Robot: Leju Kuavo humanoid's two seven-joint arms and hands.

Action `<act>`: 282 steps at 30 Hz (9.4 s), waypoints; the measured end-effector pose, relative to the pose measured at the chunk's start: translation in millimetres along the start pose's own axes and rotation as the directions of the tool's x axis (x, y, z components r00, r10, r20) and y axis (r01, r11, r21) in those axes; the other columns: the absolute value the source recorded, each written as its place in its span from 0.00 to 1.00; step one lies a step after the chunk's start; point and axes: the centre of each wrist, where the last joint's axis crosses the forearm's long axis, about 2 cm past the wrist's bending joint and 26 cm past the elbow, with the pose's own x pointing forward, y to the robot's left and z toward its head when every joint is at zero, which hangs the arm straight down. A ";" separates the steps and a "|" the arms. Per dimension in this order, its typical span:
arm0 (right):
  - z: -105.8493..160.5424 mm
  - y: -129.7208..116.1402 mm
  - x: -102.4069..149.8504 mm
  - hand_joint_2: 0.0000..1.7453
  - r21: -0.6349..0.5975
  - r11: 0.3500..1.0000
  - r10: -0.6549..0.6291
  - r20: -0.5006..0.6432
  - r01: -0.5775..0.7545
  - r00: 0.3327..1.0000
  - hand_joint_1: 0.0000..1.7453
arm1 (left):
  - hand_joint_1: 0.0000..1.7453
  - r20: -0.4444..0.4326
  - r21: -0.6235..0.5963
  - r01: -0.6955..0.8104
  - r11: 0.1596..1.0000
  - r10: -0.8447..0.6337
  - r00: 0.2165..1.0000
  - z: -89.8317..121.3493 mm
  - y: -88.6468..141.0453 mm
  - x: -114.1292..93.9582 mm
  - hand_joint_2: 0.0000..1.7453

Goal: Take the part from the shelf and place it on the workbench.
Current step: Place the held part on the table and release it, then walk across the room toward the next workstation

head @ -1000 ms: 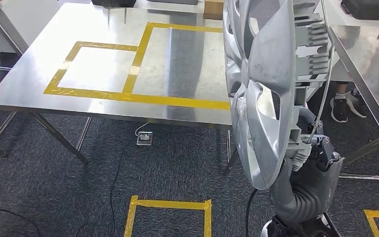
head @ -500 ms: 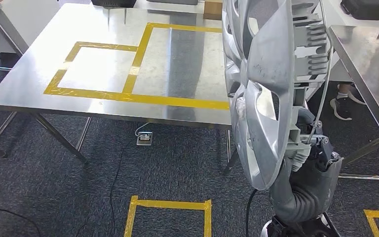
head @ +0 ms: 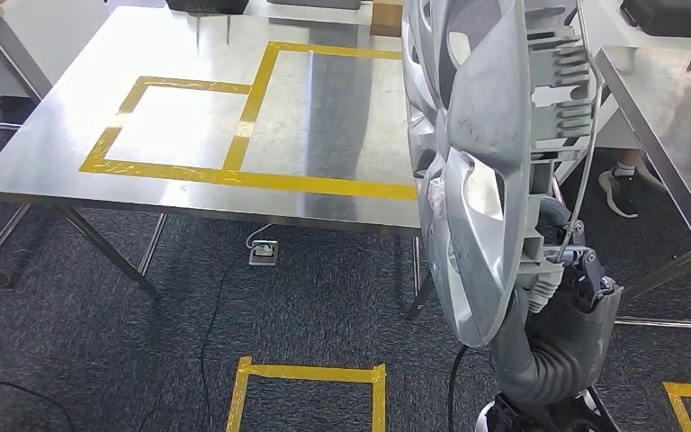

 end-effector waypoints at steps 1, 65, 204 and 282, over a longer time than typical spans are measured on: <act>0.0 0.0 0.0 1.00 0.000 1.000 0.000 0.000 0.000 1.000 1.00 | 0.00 0.000 0.000 0.000 1.000 0.000 1.000 0.0 0.0 0.0 1.00; 1.0 2.8 -2.6 1.00 -0.008 1.000 -0.009 -0.013 0.009 1.000 1.00 | 0.00 0.002 -0.007 0.000 1.000 0.001 1.000 -0.2 -0.9 1.9 1.00; -111.3 -96.2 -111.5 1.00 0.801 0.393 0.913 -0.280 -0.451 0.298 0.00 | 0.00 0.070 -0.079 0.025 0.997 -0.019 0.997 -1.5 -0.9 11.1 0.75; -12.3 -20.3 -18.0 0.00 0.056 0.934 -0.346 -0.116 0.354 0.931 0.00 | 0.00 0.070 -0.030 0.024 0.999 -0.022 0.997 -0.3 -1.0 1.9 0.00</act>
